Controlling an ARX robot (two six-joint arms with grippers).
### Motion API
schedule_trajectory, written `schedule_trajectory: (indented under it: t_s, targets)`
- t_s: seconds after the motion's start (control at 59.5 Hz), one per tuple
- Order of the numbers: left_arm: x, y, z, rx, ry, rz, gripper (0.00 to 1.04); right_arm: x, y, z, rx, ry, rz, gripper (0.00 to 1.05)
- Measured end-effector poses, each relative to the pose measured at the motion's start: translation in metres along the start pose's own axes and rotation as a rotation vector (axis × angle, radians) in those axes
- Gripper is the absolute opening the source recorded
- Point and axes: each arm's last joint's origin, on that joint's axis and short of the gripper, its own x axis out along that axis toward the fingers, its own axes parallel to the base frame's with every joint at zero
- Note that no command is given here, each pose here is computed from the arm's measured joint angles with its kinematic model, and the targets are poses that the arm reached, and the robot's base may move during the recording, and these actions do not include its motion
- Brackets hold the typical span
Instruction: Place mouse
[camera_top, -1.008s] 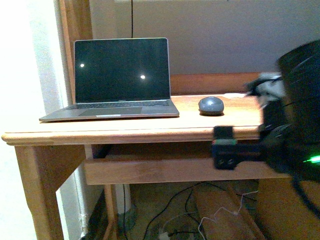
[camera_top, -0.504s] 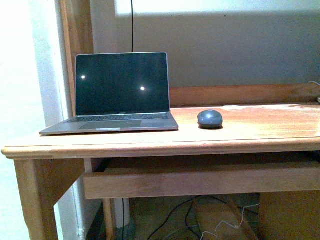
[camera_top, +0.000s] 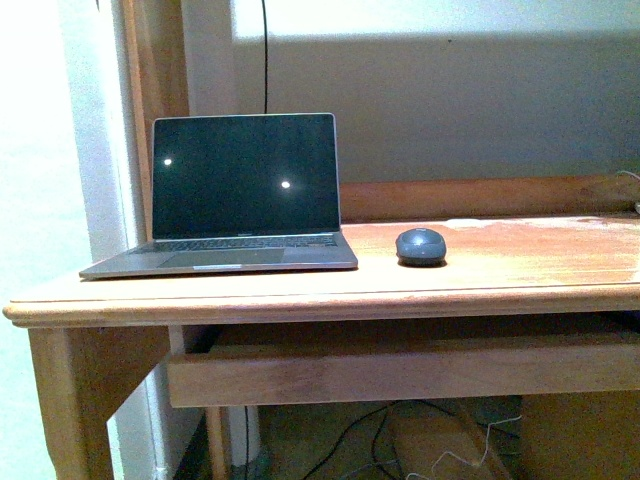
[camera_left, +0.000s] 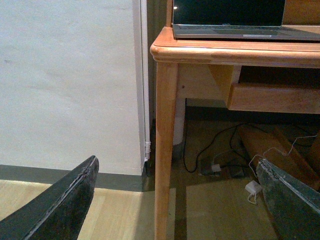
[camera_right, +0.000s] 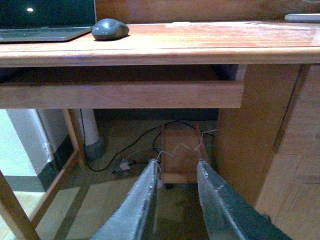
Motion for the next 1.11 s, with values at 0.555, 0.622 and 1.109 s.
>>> schedule_trajectory:
  t_s: [0.555, 0.622, 1.109]
  targets:
    - [0.0000, 0.0000, 0.0000, 0.000, 0.000, 0.000, 0.97, 0.0000, 0.0000, 0.0001, -0.013, 0.000, 0.000, 0.70]
    - [0.0000, 0.0000, 0.0000, 0.000, 0.000, 0.000, 0.97, 0.0000, 0.0000, 0.0000, -0.013, 0.000, 0.000, 0.80]
    - [0.0000, 0.0000, 0.0000, 0.000, 0.000, 0.000, 0.97, 0.0000, 0.0000, 0.0001, -0.013, 0.000, 0.000, 0.97]
